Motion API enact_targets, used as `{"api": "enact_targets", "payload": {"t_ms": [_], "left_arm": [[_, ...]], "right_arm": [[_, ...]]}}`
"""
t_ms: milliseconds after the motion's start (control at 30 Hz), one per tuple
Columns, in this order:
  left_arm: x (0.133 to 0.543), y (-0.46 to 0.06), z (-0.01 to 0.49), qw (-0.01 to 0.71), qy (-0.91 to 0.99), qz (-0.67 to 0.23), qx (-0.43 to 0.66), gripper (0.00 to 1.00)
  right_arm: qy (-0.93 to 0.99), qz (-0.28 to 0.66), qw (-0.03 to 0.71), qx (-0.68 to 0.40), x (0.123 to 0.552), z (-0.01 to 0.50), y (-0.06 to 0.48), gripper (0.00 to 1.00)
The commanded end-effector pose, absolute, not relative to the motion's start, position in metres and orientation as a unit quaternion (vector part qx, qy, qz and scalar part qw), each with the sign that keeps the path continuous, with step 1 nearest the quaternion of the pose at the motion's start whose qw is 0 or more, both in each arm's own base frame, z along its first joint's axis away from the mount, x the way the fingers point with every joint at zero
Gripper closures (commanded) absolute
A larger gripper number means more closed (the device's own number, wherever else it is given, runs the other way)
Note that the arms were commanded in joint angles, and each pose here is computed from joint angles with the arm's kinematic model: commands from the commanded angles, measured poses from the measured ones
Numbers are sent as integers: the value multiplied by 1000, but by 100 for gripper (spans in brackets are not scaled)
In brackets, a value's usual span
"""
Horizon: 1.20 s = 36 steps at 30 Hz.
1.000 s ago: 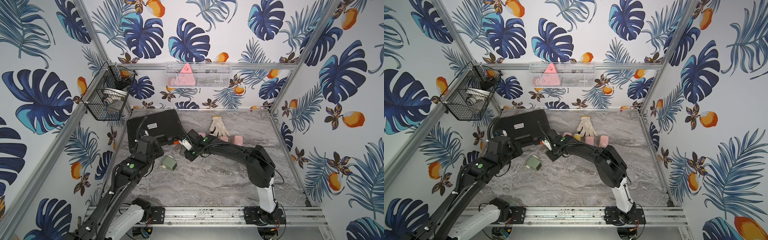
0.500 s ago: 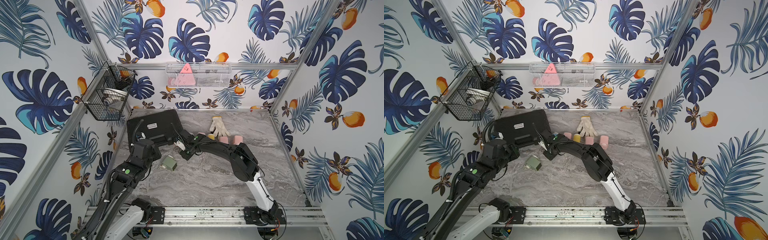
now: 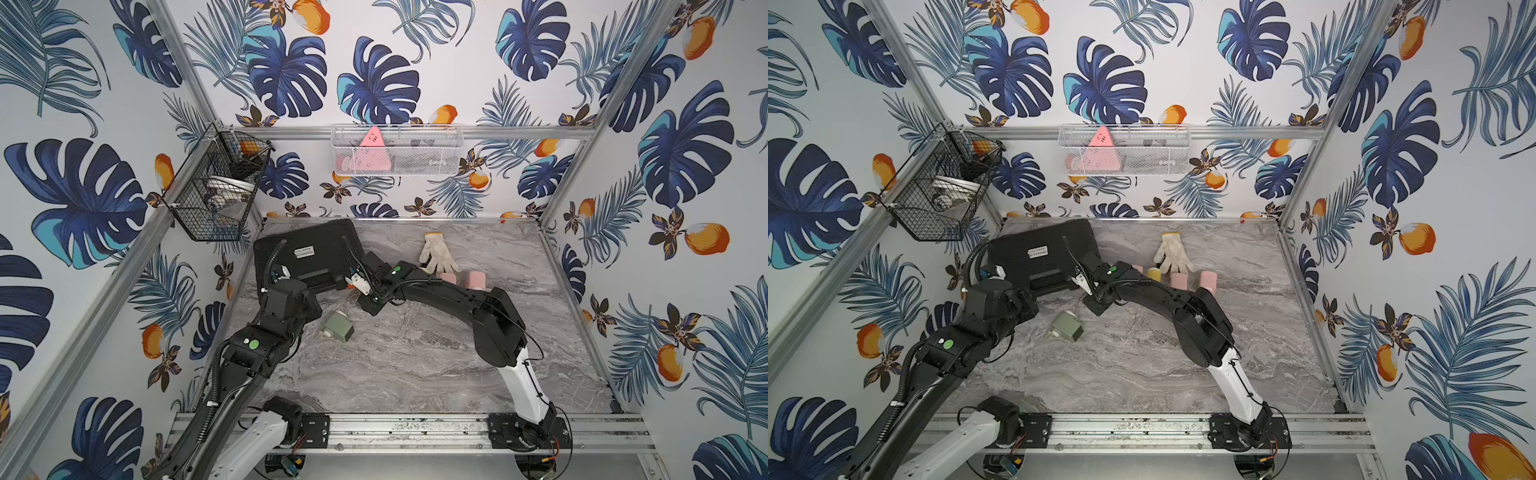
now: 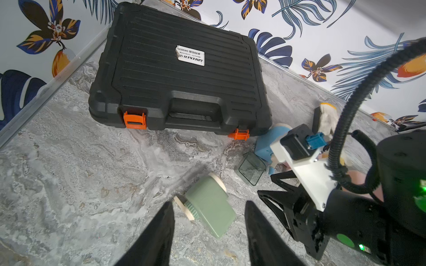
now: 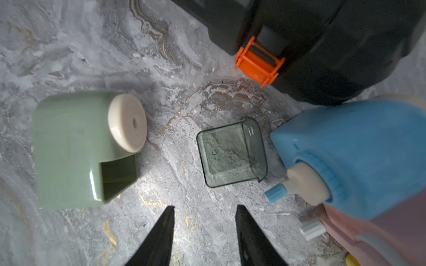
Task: Put the tray back into the pencil sharpener
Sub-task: Pick up the container from the center of the board.
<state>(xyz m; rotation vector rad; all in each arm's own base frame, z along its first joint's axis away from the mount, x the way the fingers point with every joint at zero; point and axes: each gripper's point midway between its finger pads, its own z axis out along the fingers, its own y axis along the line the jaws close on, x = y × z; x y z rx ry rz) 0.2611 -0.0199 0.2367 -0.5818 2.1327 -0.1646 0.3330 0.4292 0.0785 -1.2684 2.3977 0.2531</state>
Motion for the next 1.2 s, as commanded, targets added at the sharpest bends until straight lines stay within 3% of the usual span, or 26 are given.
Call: {"api": "enact_targets", "payload": {"t_ms": [0, 433, 1167], "left_arm": [[259, -12, 239, 454, 851, -60, -258, 47], [253, -6, 244, 469, 839, -58, -269, 49], [256, -8, 250, 479, 830, -74, -277, 52]], "right_arm": [[855, 88, 199, -471, 336, 70, 435, 53], [856, 69, 190, -477, 349, 38, 445, 60], [858, 84, 191, -470, 342, 42, 444, 89]]}}
